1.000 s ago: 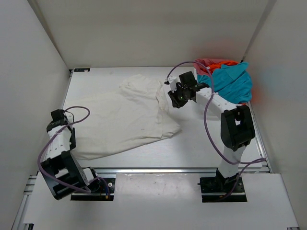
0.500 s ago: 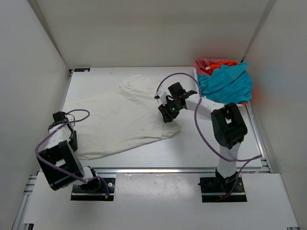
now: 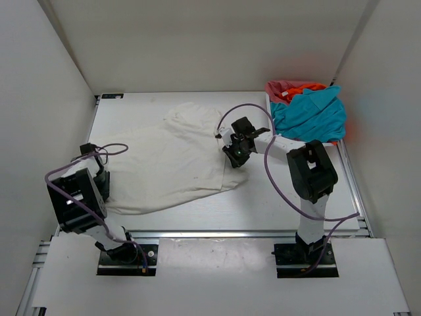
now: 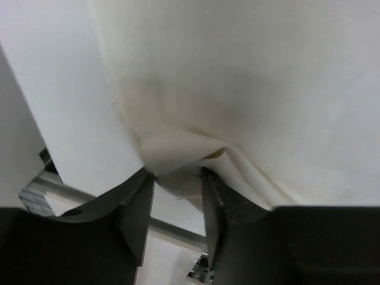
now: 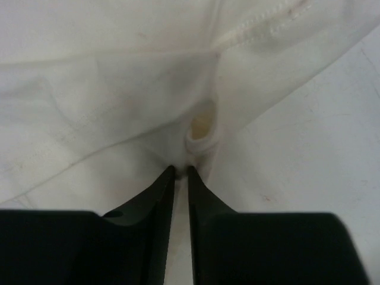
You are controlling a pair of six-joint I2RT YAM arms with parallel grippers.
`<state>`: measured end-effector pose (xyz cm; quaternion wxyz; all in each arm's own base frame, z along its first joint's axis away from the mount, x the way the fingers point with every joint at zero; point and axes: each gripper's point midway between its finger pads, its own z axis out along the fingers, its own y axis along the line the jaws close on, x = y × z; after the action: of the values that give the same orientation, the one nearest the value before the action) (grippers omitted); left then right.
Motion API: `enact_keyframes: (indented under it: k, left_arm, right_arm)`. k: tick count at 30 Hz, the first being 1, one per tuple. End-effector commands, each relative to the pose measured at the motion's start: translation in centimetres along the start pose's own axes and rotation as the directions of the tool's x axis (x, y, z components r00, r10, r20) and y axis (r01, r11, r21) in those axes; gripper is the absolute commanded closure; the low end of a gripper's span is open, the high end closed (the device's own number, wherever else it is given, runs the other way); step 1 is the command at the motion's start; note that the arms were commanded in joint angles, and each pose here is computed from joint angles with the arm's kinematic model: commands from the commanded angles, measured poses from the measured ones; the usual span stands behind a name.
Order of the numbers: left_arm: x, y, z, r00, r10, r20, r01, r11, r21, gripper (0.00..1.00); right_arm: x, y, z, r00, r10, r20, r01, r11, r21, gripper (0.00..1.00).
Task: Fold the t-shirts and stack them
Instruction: Flatten out the tshirt
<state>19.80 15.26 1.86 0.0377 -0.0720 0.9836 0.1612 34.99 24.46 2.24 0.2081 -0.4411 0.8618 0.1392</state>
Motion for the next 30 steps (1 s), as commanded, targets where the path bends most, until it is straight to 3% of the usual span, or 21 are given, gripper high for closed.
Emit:
enact_keyframes:
  k: [1, 2, 4, 7, 11, 13, 17, 21, 24, 26, 30]
  left_arm:
    - [-3.5, -2.1, 0.3, 0.997, -0.001, 0.077, -0.006, 0.995, 0.097, 0.53]
    - [-4.2, -2.0, 0.3, 0.996, -0.006, 0.084, -0.002, 0.995, 0.097, 0.57]
    - [-4.7, -2.1, 0.9, 0.998, -0.011, 0.069, 0.002, 0.993, 0.120, 0.79]
    - [-6.0, -1.5, 1.8, 0.997, -0.037, 0.062, 0.029, 0.992, 0.120, 0.95]
    - [-10.9, 0.1, 1.7, 0.992, -0.038, 0.123, 0.030, 0.997, 0.069, 1.00]
    - [-12.8, 1.3, 1.6, 0.989, -0.066, 0.133, 0.059, 0.997, 0.057, 1.00]
    - [-16.2, 2.5, 1.2, 0.981, -0.098, 0.165, 0.090, 0.994, 0.056, 1.00]
    - [-15.0, 0.9, 0.7, 0.986, -0.046, 0.160, 0.034, 0.997, 0.075, 0.94]
    - [-13.1, -0.4, 0.4, 0.988, -0.034, 0.152, 0.019, 0.995, 0.098, 0.83]
    - [-12.2, 0.3, -0.1, 0.986, -0.066, 0.153, 0.052, 0.994, 0.097, 0.71]
    - [-11.0, 2.0, -2.0, 0.977, -0.107, 0.185, 0.092, 0.992, 0.088, 0.56]
  right_arm:
    - [1.3, 0.8, 0.3, 1.000, 0.010, -0.025, -0.011, 1.000, -0.027, 0.83]
    - [0.9, 0.9, 0.1, 1.000, 0.009, -0.013, -0.010, 0.999, -0.031, 0.86]
    - [1.0, 1.5, 0.0, 1.000, 0.000, -0.008, 0.000, 0.999, -0.049, 0.99]
    - [1.3, 3.0, -0.1, 1.000, 0.002, -0.010, -0.003, 0.996, -0.090, 1.00]
    - [0.7, 4.0, -0.7, 1.000, 0.007, 0.001, -0.007, 0.992, -0.128, 1.00]
    - [-0.3, 3.9, -1.5, 1.000, 0.015, 0.026, -0.012, 0.993, -0.120, 0.98]
    - [-2.9, 0.3, -3.3, 0.993, 0.040, 0.107, -0.039, 0.999, -0.011, 0.79]
    - [-8.3, -4.7, -6.4, 0.965, 0.094, 0.246, -0.128, 0.984, 0.127, 0.68]
    - [-11.5, -5.7, -7.1, 0.947, 0.083, 0.311, -0.142, 0.975, 0.170, 0.67]
    - [-12.9, -5.6, -5.9, 0.944, 0.087, 0.317, -0.145, 0.975, 0.166, 0.65]
    - [-13.3, -3.9, -4.1, 0.953, 0.069, 0.296, -0.114, 0.984, 0.138, 0.63]
